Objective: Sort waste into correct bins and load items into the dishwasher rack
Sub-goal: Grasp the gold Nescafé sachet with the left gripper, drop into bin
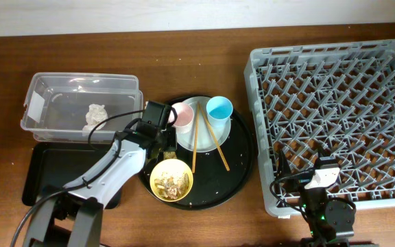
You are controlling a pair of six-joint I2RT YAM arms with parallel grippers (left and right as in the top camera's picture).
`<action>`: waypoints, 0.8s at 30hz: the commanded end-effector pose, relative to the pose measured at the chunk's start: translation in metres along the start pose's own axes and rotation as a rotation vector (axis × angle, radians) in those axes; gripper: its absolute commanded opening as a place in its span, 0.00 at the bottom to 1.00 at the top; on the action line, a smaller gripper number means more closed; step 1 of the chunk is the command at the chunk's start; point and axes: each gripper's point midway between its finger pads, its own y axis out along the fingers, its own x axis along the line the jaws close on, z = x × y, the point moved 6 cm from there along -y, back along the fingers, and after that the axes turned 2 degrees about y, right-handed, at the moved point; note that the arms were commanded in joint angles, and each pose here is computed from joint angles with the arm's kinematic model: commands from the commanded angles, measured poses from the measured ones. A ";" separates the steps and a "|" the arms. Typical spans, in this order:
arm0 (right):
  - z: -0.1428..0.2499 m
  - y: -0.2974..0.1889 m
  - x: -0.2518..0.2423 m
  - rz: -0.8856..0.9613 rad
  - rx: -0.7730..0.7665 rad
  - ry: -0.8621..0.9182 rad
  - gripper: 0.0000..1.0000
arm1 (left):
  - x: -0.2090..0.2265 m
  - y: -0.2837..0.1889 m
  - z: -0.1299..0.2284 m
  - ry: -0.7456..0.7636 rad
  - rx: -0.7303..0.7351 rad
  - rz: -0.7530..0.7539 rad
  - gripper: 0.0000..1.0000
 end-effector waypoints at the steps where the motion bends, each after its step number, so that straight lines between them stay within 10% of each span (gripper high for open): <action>1: 0.002 0.000 -0.001 0.001 0.003 0.004 0.98 | 0.002 0.015 0.008 0.002 0.034 -0.018 0.33; 17: 0.002 0.000 -0.001 0.001 0.003 0.004 0.98 | 0.006 0.037 0.011 0.004 0.041 -0.060 0.43; 20: 0.002 0.000 -0.001 0.001 0.003 0.004 0.98 | 0.006 0.037 0.011 0.004 0.042 -0.060 0.12; 24: 0.002 0.000 -0.001 0.001 0.003 0.004 0.98 | 0.005 0.033 0.008 0.004 0.029 -0.057 0.00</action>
